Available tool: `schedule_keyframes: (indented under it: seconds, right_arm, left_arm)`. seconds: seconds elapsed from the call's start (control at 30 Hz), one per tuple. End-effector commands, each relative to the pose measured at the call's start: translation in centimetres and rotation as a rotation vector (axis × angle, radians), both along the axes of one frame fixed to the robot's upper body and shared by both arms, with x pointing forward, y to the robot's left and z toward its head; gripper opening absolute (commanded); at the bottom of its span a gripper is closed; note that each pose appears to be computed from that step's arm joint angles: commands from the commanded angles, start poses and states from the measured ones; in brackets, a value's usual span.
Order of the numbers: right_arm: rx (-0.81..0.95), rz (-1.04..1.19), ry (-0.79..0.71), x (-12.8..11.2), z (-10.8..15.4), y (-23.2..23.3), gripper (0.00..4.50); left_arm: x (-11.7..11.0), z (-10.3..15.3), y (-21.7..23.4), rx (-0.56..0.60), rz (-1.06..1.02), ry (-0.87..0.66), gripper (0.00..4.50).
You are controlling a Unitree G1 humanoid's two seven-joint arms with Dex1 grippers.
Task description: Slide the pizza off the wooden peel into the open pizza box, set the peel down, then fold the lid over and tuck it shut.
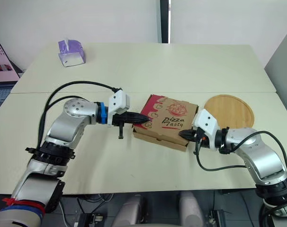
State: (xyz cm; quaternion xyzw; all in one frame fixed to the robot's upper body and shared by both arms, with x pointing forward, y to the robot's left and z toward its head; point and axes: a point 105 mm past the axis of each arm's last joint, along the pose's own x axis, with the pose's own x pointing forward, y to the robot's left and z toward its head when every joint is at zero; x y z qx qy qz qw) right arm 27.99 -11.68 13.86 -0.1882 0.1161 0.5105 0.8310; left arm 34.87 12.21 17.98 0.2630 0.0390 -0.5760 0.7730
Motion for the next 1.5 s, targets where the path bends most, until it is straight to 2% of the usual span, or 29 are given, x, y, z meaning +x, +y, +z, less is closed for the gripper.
schedule_keyframes:
  seconds: [0.03, 0.13, 0.27, 0.57, 0.83, 0.93, 1.03, 1.17, 1.3, 1.4, 1.5]
  right_arm:
    - [0.003, 0.020, -0.048, 0.1, 0.9, 0.4, 0.03]
    - [-0.001, 0.024, -0.048, 0.1, 0.9, 0.3, 0.03]
    - [-0.002, 0.027, -0.049, 0.1, 1.0, 0.4, 0.03]
    - [-0.002, 0.033, -0.043, 0.1, 1.0, 0.5, 0.03]
    - [-0.007, 0.033, -0.040, 0.0, 0.8, 0.6, 0.03]
    - [-0.008, 0.032, -0.039, 0.0, 0.8, 0.5, 0.03]
    - [-0.009, 0.036, -0.036, -0.1, 0.7, 0.6, 0.03]
    - [-0.012, 0.036, -0.035, -0.1, 0.7, 0.5, 0.03]
    - [-0.030, 0.037, -0.040, -0.2, 0.4, 0.5, 0.03]
    - [-0.051, 0.037, -0.053, -0.2, 0.0, 0.6, 0.03]
    - [-0.083, 0.026, -0.071, 0.0, -0.6, 0.6, 0.03]
  left_arm:
    - [0.8, 2.2, 3.2, 0.031, 0.090, -0.086, 0.00]
    - [0.5, 0.7, 4.3, 0.083, 0.105, -0.058, 0.00]
    - [-0.4, -0.7, 2.8, 0.060, 0.063, -0.021, 0.00]
    - [-1.6, -2.4, -0.4, 0.034, -0.018, 0.029, 0.00]
    - [-2.2, -3.1, 1.1, 0.008, 0.053, 0.083, 0.00]
    - [-2.8, -3.9, 0.5, 0.037, 0.024, 0.069, 0.00]
    - [-2.3, -2.9, -1.1, -0.050, 0.030, 0.070, 0.00]
    - [-2.3, -2.9, -1.6, -0.035, 0.011, 0.061, 0.00]
    - [-2.2, -3.0, 0.1, -0.001, 0.036, 0.077, 0.00]
    - [-1.1, -1.3, 2.3, 0.006, 0.106, 0.036, 0.00]
    - [-0.8, 0.9, 2.1, -0.071, 0.124, 0.017, 0.00]
